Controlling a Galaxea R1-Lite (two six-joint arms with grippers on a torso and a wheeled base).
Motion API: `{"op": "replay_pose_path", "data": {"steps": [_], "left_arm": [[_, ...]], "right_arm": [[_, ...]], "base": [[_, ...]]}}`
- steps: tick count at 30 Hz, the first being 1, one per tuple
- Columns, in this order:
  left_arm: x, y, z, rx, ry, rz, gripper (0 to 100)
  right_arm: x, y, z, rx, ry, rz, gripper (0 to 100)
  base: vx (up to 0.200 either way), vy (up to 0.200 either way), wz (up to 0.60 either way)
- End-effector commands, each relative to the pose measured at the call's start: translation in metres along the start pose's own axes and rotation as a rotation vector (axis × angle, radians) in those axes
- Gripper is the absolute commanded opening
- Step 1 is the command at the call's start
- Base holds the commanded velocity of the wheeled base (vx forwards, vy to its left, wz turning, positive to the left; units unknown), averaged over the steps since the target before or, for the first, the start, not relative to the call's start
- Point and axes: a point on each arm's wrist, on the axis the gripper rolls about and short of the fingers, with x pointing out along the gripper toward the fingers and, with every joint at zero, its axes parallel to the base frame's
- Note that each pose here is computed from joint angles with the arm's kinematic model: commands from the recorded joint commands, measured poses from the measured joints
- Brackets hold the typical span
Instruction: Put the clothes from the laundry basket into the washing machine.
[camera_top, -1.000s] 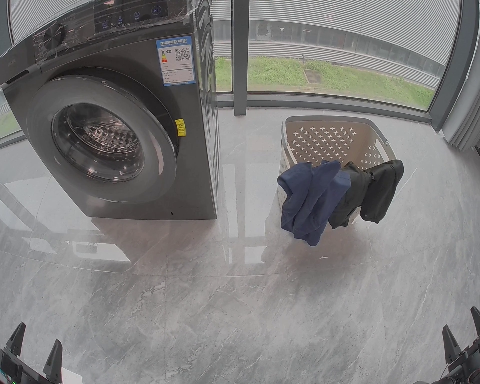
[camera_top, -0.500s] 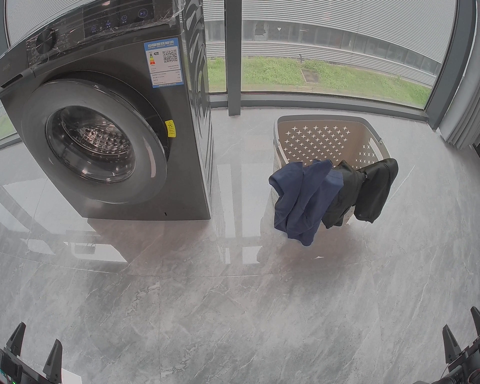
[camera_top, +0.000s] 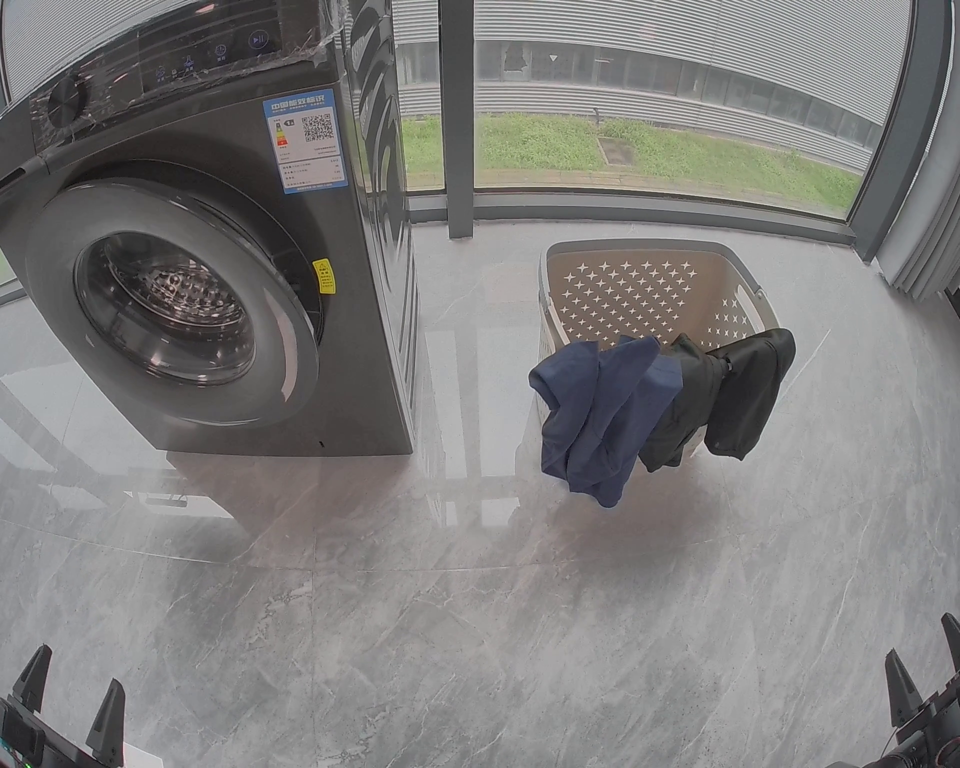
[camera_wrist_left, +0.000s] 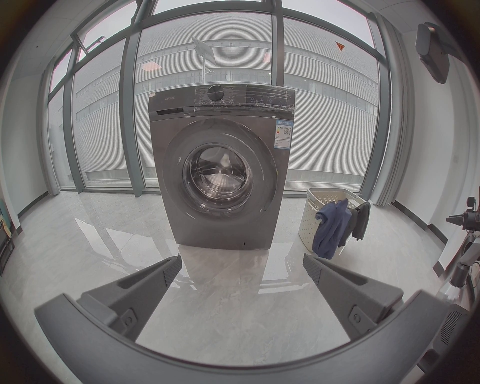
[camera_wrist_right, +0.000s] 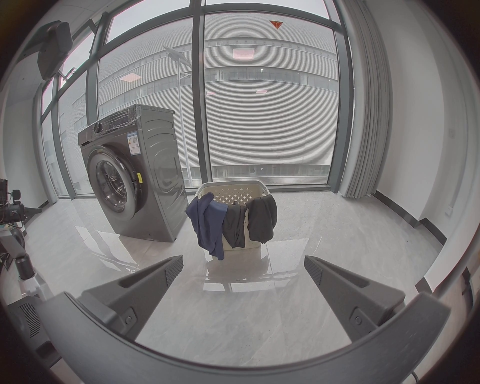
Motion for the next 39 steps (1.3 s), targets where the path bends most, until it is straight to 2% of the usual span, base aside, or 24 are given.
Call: {"op": "replay_pose_path", "data": {"steps": [1,7,19,26,37,39], "left_arm": [[0.0004,0.0002,-0.0047,0.000,0.005,0.001,100],[0.0005,0.0002,-0.0051,0.000,0.007,0.001,100],[0.0005,0.0002,-0.0051,-0.002,0.007,0.001,100],[0.0005,0.0002,-0.0051,-0.002,0.007,0.001,100],[0.0004,0.0003,-0.0048,-0.002,0.007,0.000,100],[0.0005,0.0002,-0.0051,-0.002,0.007,0.001,100]], "right_arm": [[0.0000,0.0000,-0.0053,0.000,0.001,0.001,100],[0.0000,0.0000,-0.0053,0.000,0.001,0.001,100],[0.0000,0.0000,-0.0053,0.000,0.001,0.000,100],[0.0000,0.0000,-0.0053,0.000,0.001,0.001,100],[0.0000,0.0000,-0.0053,0.000,0.001,0.001,100],[0.0000,0.0000,-0.0053,0.000,0.001,0.001,100]], "base": [[0.200,0.000,0.00],[0.000,0.000,0.00],[0.000,-0.200,0.00],[0.000,0.000,0.00],[0.200,0.000,0.00],[0.000,0.000,0.00]]}}
